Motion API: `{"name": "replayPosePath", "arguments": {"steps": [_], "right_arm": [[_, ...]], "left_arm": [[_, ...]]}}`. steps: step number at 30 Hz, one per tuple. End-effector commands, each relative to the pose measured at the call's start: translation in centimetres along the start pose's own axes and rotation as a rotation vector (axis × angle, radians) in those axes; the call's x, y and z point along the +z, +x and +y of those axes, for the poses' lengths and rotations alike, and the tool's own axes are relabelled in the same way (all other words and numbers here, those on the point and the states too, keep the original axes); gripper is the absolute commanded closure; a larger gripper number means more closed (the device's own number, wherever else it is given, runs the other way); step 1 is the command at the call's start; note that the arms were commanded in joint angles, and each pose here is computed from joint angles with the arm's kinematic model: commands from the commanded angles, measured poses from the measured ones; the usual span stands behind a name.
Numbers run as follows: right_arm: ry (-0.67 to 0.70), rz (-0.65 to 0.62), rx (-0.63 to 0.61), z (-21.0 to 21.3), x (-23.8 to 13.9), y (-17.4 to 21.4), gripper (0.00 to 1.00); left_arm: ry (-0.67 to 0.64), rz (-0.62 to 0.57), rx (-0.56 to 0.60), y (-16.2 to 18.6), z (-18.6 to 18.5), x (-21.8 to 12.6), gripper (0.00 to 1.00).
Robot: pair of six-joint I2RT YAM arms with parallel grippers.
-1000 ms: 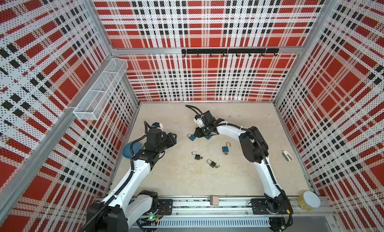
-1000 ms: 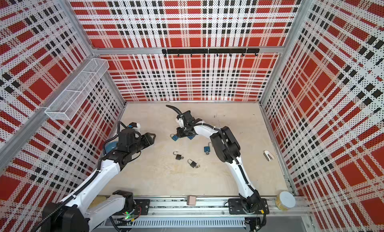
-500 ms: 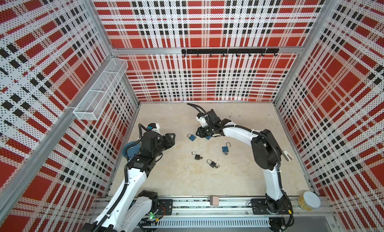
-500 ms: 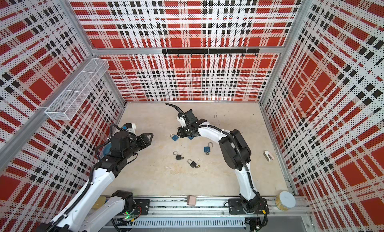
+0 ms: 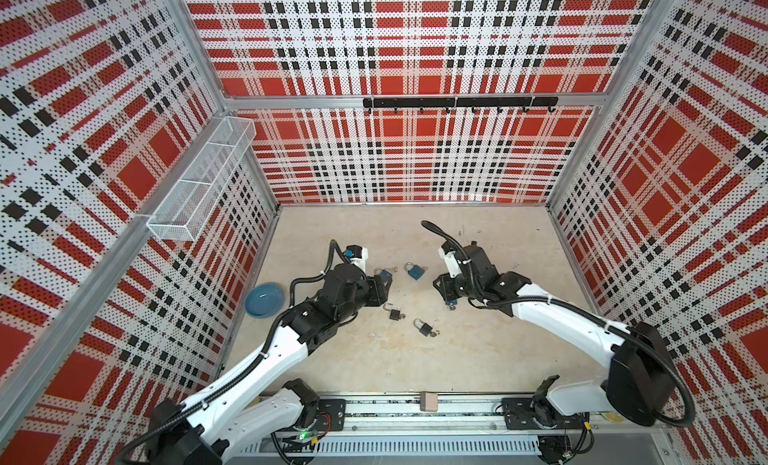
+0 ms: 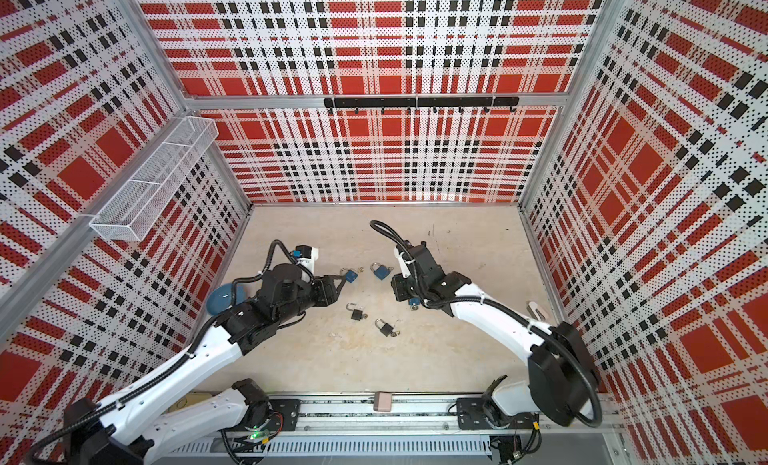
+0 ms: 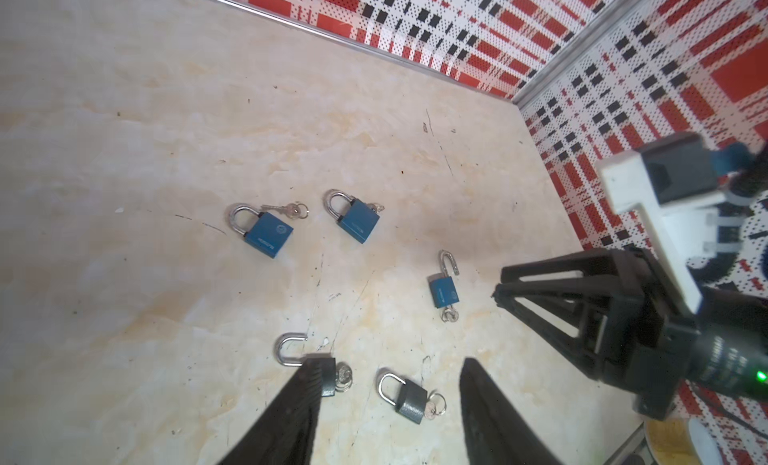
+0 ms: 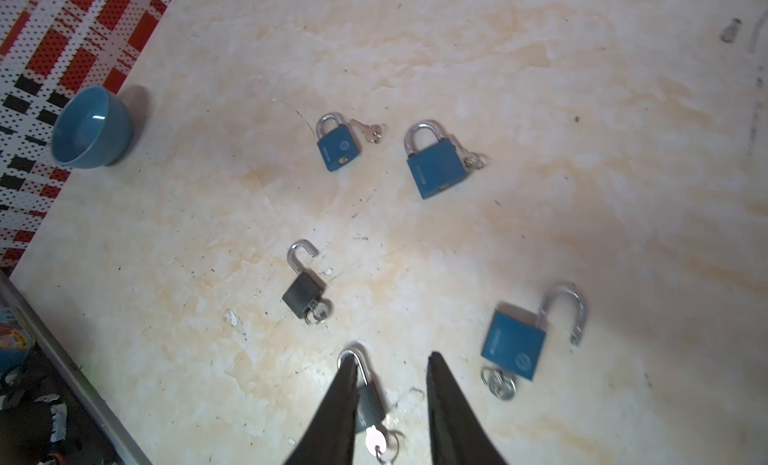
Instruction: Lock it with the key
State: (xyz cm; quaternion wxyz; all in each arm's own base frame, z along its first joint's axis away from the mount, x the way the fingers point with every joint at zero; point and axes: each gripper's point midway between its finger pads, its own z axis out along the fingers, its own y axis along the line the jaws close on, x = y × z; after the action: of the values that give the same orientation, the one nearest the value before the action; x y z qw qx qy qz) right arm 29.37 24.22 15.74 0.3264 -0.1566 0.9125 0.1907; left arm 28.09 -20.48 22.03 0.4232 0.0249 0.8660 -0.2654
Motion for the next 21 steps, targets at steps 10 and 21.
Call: {"name": "replayPosePath", "arguments": {"steps": [10,21], "right_arm": [[0.295,0.063,0.139,-7.1,-2.8,6.8,0.54],[0.344,0.171,0.136,-8.4,1.5,8.7,0.53]], "left_arm": [[0.01,-0.023,-0.013,-0.5,-1.8,2.8,0.44],[-0.021,0.034,0.003,0.8,-1.5,4.6,0.44]]}}
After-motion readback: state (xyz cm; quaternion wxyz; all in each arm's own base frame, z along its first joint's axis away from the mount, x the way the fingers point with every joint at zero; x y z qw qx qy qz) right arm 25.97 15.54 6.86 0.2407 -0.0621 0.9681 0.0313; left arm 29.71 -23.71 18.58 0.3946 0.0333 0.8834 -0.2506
